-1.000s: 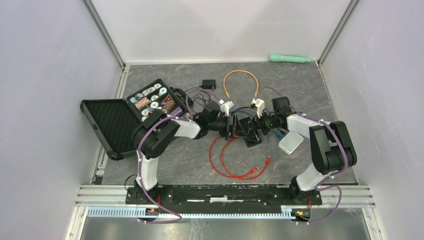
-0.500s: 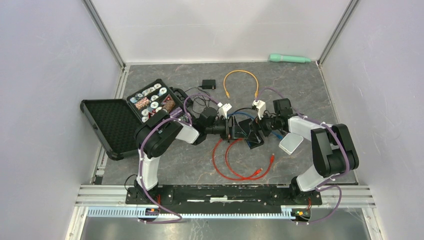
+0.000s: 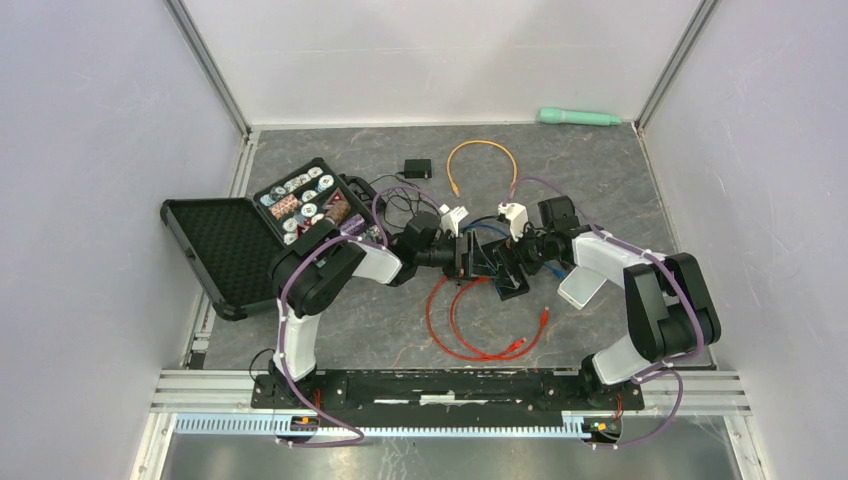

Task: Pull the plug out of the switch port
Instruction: Move the switch port to the center of the board, then pull the connector from the switch port.

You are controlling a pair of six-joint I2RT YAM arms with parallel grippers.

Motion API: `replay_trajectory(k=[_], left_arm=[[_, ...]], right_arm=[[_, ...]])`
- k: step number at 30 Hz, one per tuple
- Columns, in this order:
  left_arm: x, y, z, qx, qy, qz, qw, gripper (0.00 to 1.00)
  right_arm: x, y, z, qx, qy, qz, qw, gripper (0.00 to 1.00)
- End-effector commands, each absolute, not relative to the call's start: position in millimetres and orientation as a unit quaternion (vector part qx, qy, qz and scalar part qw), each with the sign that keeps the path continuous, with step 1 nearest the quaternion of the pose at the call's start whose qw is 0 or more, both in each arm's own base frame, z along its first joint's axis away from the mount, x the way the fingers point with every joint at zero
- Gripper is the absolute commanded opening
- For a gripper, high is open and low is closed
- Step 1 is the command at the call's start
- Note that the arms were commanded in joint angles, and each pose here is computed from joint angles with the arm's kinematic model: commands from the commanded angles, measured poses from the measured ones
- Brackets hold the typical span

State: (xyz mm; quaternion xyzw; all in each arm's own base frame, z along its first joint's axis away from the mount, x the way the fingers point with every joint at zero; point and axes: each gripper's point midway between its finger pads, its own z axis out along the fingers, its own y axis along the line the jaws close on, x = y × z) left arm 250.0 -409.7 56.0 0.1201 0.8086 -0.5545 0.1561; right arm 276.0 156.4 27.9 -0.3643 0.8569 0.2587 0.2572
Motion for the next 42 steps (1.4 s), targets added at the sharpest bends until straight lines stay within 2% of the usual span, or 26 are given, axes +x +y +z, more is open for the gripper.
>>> replay_trajectory(k=[1,6,19,33,37,42], left_arm=[[265.6,-419.3,83.5,0.139,0.791,-0.558,0.208,0.91],[265.3,-420.0,94.7,0.133,0.778,-0.575,0.215,0.92],[268.0,-418.0,104.7,0.122,0.752,-0.606,0.229,0.92],[270.2,-418.7,110.9,0.116,0.74,-0.622,0.23,0.92],[270.3,-418.5,110.6,0.119,0.739,-0.621,0.232,0.92],[276.3,-411.8,104.9,0.123,0.749,-0.606,0.238,0.93]], right_arm=[[274.9,152.7,34.2,-0.355,0.873,0.23,0.245,0.98],[278.0,148.5,30.4,-0.342,0.881,0.213,0.248,0.98],[265.2,163.4,34.2,-0.346,0.867,0.266,0.241,0.98],[267.2,149.2,16.9,-0.315,0.889,0.224,0.246,0.98],[275.3,139.4,17.1,-0.312,0.896,0.192,0.25,0.9],[282.8,134.9,25.3,-0.322,0.889,0.183,0.269,0.69]])
